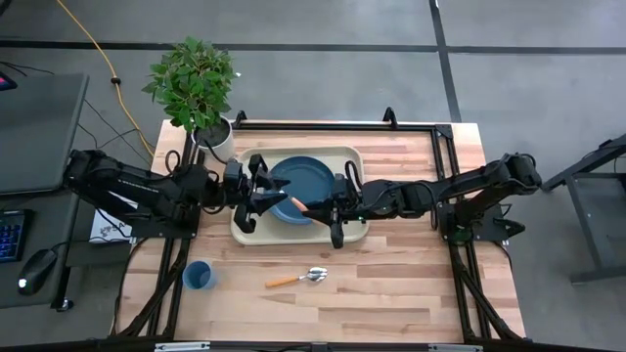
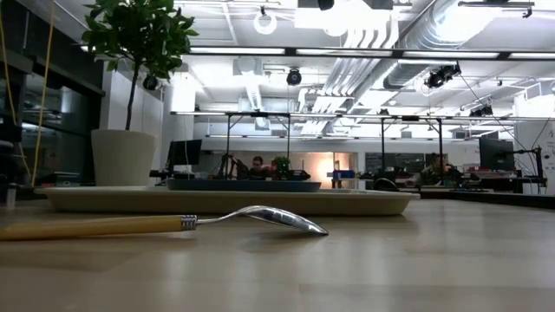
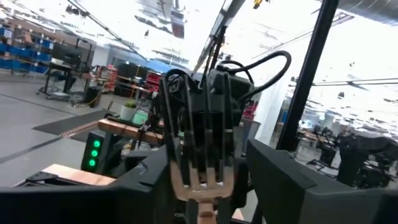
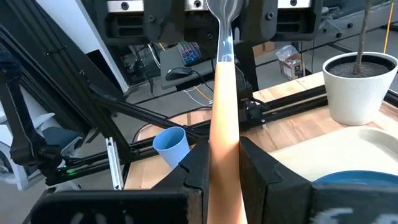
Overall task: Pick and place plate/cup/fork/spoon on tray
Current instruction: Put the fork beside the plate on the serving tray
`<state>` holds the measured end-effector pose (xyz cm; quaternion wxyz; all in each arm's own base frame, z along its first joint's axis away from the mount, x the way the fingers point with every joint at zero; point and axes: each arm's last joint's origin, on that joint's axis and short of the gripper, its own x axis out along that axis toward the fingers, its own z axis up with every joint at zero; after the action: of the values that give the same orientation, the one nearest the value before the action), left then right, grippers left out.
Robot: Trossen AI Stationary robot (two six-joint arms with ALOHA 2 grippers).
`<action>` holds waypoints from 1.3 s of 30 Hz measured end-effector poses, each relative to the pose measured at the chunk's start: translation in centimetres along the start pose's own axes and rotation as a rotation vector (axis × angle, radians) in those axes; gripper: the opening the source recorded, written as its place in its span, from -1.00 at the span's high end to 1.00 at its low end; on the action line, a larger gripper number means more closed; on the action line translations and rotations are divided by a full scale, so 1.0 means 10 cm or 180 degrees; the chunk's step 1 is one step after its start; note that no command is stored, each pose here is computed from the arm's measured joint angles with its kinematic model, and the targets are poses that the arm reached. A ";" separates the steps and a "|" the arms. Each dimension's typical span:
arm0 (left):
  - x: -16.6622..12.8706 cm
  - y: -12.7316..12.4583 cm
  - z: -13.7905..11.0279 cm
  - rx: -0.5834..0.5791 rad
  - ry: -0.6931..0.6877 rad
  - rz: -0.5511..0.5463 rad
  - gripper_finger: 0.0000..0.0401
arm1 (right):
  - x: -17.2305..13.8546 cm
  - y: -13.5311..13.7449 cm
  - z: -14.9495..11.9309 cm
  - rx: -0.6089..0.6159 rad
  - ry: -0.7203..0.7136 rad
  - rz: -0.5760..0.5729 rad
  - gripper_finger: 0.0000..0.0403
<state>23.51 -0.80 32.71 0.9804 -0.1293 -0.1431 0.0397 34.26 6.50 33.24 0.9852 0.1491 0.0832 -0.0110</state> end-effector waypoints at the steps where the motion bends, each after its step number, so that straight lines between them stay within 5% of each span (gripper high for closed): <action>1: 0.00 0.00 0.00 0.0002 0.0012 0.0002 0.27 | 0.00 0.00 0.00 -0.0001 0.0004 -0.0001 0.82; 11: -0.01 0.00 0.00 0.0066 0.0031 -0.0036 0.69 | 0.00 0.00 0.00 -0.0047 0.0014 0.0011 0.82; 17: -0.04 0.00 0.02 0.0093 0.0072 -0.0023 0.66 | -0.01 0.00 0.00 -0.0043 0.0014 0.0044 0.73; 29: -0.32 0.06 0.20 0.0175 0.0357 0.0162 0.66 | -0.29 -0.13 0.17 0.0257 0.0182 -0.0161 0.08; 39: -0.70 0.21 0.17 -0.0136 0.1165 0.0606 0.67 | -0.68 -0.35 0.18 0.0204 0.0711 -0.0847 0.02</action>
<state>16.21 0.83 31.79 0.9789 -0.1681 0.0494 0.1050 27.72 2.63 35.06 0.9545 0.1684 0.2108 -0.1273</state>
